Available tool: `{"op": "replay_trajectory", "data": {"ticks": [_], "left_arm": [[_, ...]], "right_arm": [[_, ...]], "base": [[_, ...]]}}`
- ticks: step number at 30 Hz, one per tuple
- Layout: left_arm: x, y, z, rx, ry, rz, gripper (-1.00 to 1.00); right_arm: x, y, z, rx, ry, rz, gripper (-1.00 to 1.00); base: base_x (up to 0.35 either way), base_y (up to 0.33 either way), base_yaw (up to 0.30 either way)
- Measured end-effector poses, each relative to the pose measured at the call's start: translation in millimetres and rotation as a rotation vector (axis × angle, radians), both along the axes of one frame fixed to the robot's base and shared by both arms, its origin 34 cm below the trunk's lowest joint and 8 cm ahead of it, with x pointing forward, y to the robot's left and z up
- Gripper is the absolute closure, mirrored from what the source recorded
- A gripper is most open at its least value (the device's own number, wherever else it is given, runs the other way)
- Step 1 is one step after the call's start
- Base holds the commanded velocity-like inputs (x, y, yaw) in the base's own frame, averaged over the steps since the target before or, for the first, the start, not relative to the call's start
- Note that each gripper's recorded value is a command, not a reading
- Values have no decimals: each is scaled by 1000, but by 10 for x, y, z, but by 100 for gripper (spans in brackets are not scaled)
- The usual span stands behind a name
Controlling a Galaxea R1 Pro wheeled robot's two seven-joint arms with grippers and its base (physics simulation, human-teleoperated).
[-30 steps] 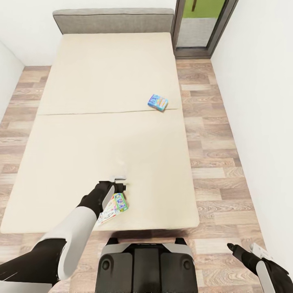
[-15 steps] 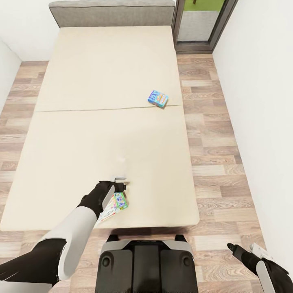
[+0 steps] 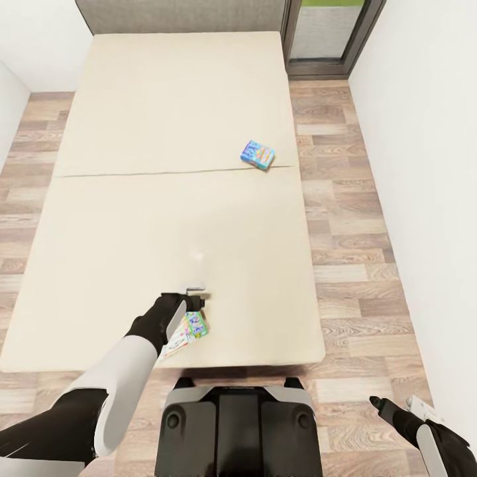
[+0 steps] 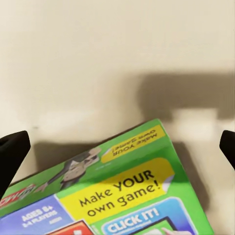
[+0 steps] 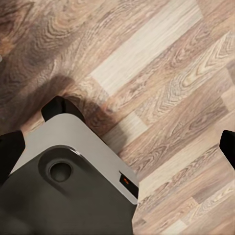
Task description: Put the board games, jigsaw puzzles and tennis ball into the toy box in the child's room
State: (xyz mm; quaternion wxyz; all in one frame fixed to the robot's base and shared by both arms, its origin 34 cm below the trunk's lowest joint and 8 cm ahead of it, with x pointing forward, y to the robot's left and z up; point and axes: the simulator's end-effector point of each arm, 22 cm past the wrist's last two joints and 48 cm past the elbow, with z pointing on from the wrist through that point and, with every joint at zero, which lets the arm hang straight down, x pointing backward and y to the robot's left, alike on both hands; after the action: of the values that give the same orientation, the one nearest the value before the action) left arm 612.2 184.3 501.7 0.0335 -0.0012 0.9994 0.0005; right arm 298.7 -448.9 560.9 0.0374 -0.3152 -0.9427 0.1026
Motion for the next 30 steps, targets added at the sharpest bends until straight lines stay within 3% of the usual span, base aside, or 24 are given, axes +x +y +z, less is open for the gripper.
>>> {"op": "replay_trajectory", "data": {"ticks": [11, 30], "left_arm": [[222, 5, 2, -6, -59, 6, -100], [243, 10, 4, -5, -64, 9, -100]], "right_arm": [[-76, -2, -38, -1, 20, 0, -100], [-93, -1, -43, 0, 23, 0, -100]], "base": [[-143, 0, 0], [-19, 0, 0]]}}
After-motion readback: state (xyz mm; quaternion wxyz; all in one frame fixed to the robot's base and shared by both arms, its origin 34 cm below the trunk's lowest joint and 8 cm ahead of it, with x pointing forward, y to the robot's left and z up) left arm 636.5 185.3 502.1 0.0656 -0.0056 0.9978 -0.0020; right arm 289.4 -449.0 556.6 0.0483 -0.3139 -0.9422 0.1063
